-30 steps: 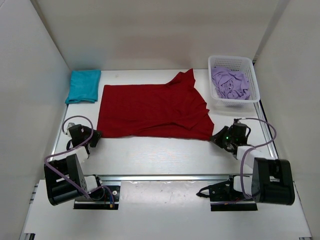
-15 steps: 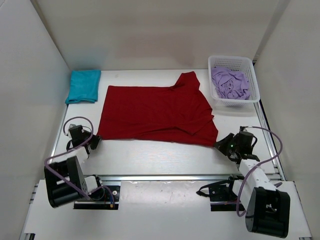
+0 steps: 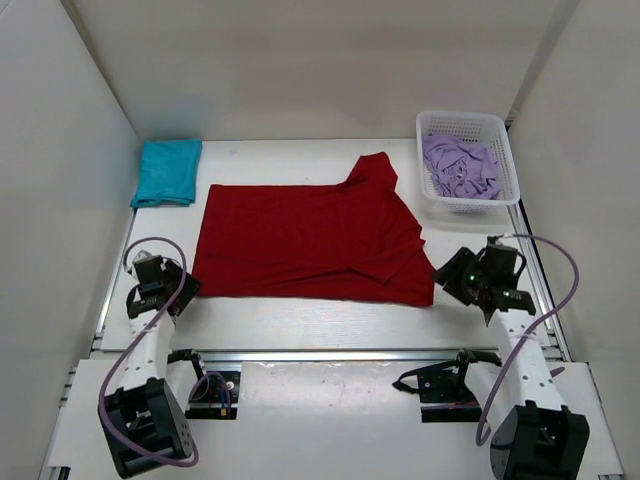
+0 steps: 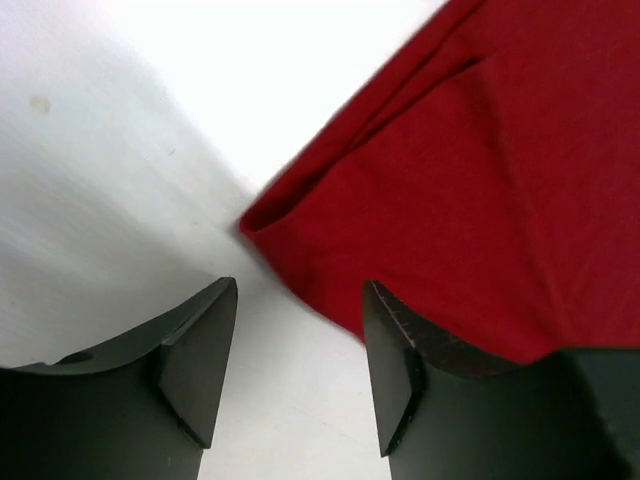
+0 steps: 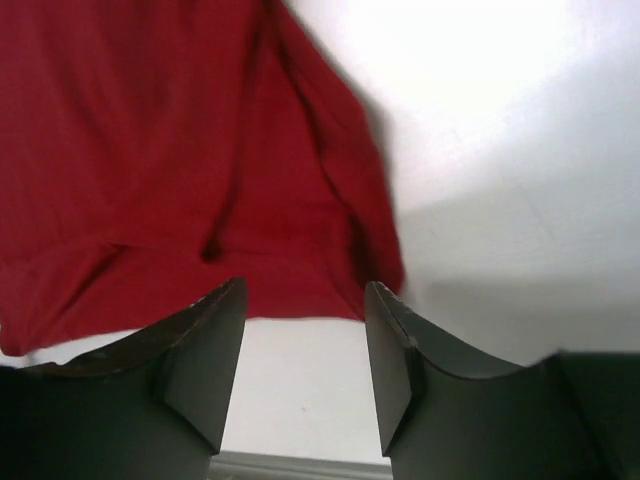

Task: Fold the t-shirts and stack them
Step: Fold the flattened tshirt in 1/3 of the way

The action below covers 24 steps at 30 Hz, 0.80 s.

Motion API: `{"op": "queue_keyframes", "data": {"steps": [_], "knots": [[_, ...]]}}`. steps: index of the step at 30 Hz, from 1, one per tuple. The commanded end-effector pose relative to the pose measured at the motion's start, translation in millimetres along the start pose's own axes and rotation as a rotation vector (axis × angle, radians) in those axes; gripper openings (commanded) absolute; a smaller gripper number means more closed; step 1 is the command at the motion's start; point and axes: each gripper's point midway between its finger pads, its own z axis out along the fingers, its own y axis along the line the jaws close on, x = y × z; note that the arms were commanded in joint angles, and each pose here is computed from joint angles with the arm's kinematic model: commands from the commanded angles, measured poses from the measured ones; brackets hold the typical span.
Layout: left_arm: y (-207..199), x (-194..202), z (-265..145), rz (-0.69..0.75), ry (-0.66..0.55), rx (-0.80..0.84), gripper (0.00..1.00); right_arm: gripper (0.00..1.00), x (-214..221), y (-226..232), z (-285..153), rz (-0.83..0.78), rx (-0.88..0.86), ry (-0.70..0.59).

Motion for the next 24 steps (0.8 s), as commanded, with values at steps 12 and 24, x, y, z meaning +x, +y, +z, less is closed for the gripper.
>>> {"op": "queue_keyframes", "data": {"steps": [12,24], "knots": [[-166.7,63.6,-30.4,0.493,0.030,0.452,0.44,0.28,25.1,108.2,55.7,-0.347,-0.200,0.115],[-169.4,130.9,-34.1,0.539,0.147,0.580,0.42,0.41,49.7,97.3,85.1,-0.280,-0.215,0.185]]}}
